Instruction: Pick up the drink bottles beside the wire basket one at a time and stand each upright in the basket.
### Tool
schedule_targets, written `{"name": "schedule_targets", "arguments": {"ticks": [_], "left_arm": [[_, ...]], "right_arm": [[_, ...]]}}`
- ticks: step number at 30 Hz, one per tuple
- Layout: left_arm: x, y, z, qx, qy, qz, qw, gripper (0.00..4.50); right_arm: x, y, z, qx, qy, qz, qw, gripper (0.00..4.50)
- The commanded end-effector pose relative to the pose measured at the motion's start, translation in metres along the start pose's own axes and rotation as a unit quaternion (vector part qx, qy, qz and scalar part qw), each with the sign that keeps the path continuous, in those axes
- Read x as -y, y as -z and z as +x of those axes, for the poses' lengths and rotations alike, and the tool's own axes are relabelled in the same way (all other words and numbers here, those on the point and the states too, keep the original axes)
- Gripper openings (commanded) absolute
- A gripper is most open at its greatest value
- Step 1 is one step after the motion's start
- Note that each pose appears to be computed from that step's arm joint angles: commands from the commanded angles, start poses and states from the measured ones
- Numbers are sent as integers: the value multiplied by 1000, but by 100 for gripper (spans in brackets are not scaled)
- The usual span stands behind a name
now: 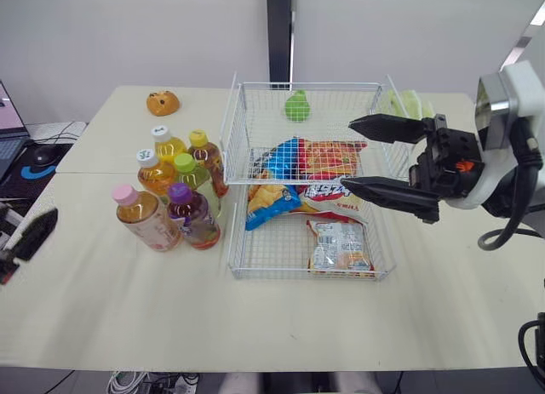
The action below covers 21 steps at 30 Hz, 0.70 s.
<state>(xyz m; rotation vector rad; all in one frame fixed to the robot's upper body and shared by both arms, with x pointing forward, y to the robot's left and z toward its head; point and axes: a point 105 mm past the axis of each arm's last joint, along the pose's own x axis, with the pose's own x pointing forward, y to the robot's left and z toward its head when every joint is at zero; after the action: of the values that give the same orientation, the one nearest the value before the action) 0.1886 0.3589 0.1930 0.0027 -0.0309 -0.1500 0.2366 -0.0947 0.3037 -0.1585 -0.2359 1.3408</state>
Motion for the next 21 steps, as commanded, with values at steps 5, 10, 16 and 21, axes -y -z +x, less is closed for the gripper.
{"name": "schedule_targets", "arguments": {"ticks": [5,10,16,21], "left_arm": [[40,-18,-11,12,33,18,999,448],[48,-23,18,34,46,38,998,448],[46,-17,54,44,52,41,997,448],[52,-11,80,48,72,37,996,448]], "right_arm": [[-16,-10,5,9,-44,-17,999,450],[-21,-14,8,14,-51,-24,998,450],[-23,-11,9,10,-46,-26,999,450],[-30,-14,8,10,-38,-29,999,450]]}}
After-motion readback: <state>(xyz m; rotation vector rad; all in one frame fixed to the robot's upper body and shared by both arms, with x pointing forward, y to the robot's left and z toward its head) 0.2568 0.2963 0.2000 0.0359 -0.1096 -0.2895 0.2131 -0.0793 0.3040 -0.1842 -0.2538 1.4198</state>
